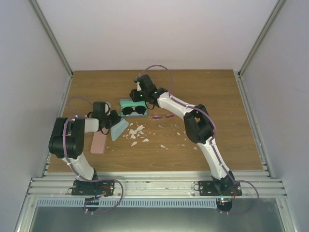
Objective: Organize the sunglasses
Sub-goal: Close the sunglasses case at the center of the board, then pick up the sunglasses case from the center of the board.
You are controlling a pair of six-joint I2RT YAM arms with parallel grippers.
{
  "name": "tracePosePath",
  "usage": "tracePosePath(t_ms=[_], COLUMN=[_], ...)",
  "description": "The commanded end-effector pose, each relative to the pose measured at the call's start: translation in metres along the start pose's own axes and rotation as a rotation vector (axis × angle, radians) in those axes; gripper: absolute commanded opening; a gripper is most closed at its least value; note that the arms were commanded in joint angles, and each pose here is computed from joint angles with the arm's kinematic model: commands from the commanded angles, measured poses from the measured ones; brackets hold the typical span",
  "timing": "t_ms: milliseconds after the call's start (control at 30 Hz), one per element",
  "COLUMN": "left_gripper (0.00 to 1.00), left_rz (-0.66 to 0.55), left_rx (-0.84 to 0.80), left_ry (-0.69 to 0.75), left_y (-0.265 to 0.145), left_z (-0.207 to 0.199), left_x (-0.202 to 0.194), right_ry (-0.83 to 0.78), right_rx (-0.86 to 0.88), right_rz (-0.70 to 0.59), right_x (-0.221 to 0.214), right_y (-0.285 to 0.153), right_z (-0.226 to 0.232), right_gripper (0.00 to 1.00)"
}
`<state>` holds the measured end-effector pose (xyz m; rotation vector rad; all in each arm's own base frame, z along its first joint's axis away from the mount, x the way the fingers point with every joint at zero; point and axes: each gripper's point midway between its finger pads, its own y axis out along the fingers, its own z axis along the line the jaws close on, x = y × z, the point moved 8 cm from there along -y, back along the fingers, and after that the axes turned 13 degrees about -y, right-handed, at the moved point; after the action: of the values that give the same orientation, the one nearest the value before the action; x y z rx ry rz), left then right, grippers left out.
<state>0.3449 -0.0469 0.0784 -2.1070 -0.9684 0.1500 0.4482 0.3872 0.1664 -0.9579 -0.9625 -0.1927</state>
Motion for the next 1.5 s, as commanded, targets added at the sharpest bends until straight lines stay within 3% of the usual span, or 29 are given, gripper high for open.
tracePosePath(t_ms=[0, 533, 867, 1000, 1133, 1300, 1367, 1467], left_gripper=[0.00, 0.00, 0.01, 0.07, 0.23, 0.34, 0.35, 0.36], left_rz=[-0.007, 0.006, -0.049, -0.108, -0.161, -0.168, -0.128, -0.070], left_rx=[-0.001, 0.014, 0.005, -0.006, 0.019, -0.003, -0.028, -0.089], left_ry=[0.004, 0.007, 0.054, 0.112, 0.152, 0.160, 0.163, 0.166], left_y=[0.009, 0.016, -0.004, -0.030, -0.058, -0.078, -0.080, -0.084], left_z=[-0.001, 0.000, -0.017, -0.038, -0.049, -0.048, -0.049, -0.052], left_x=[0.003, -0.005, 0.004, 0.012, 0.013, 0.002, -0.004, -0.013], right_ry=[-0.014, -0.072, -0.134, -0.180, -0.189, -0.201, -0.281, -0.471], right_rx=[0.032, 0.076, -0.014, -0.057, -0.087, -0.116, -0.164, -0.168], right_rz=[0.096, 0.257, 0.126, 0.124, 0.148, 0.181, 0.196, 0.247], right_x=[-0.022, -0.078, -0.033, -0.028, -0.042, -0.061, -0.062, -0.063], right_y=[0.015, 0.000, -0.046, -0.067, -0.086, -0.093, -0.089, -0.078], right_z=[0.005, 0.047, 0.043, 0.040, 0.035, 0.029, 0.023, 0.011], right_gripper=[0.35, 0.34, 0.39, 0.47, 0.54, 0.63, 0.72, 0.97])
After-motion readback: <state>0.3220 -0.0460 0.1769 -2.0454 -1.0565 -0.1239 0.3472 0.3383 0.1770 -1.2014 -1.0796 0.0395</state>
